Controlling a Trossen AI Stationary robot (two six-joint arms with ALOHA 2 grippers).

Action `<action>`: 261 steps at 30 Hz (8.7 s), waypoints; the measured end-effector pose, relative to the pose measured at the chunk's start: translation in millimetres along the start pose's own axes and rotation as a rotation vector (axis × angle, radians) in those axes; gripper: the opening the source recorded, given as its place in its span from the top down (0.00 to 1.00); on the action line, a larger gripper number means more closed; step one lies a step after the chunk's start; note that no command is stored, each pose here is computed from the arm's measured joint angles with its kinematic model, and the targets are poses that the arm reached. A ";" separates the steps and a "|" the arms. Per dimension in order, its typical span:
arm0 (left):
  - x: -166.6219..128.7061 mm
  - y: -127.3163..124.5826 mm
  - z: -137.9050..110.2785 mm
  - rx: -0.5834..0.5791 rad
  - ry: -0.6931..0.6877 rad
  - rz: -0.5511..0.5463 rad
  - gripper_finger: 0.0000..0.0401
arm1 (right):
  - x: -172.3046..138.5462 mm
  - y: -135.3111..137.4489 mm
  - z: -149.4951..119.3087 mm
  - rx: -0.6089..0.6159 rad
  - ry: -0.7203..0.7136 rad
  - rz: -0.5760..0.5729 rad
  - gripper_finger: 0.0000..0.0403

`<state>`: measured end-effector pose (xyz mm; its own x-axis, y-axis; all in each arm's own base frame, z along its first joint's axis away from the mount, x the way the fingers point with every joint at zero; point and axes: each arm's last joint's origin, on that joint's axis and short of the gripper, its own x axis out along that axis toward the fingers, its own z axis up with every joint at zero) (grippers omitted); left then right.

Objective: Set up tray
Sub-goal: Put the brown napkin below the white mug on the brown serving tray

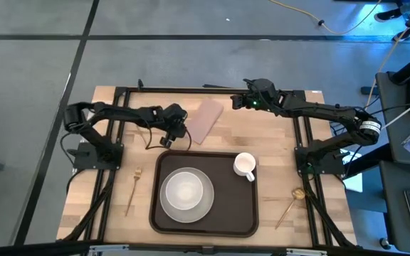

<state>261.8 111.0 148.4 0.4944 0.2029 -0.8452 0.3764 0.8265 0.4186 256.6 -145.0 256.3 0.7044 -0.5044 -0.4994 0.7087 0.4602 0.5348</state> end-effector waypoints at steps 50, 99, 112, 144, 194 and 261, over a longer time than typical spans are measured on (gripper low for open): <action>12.5 -7.2 8.1 -0.202 -0.072 -0.141 0.99 | 38.4 -9.9 -28.5 0.156 0.279 0.055 0.73; -203.1 40.2 180.8 -0.797 -0.682 -0.175 0.99 | -223.3 59.0 -53.8 -0.262 0.047 0.597 0.73; -151.0 7.3 238.7 -0.960 -0.738 -0.152 0.99 | -228.2 57.6 -59.1 -0.339 0.219 0.753 0.73; -147.7 -65.6 293.8 -1.189 -0.966 -0.024 0.99 | -225.3 47.9 -68.9 -0.422 0.366 0.711 0.73; -81.7 -126.2 301.9 -1.545 -0.745 -0.116 0.99 | -223.3 41.5 -73.0 -0.457 0.414 0.652 0.73; -30.2 -124.1 289.2 -0.529 -0.508 -0.329 0.48 | -210.5 46.5 -81.8 -0.483 0.421 0.548 0.73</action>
<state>426.7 -149.6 218.1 0.7667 -0.2530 -0.5900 0.2068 0.9674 -0.1462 144.5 42.4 330.5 0.8418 0.1523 -0.5179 0.1338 0.8706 0.4735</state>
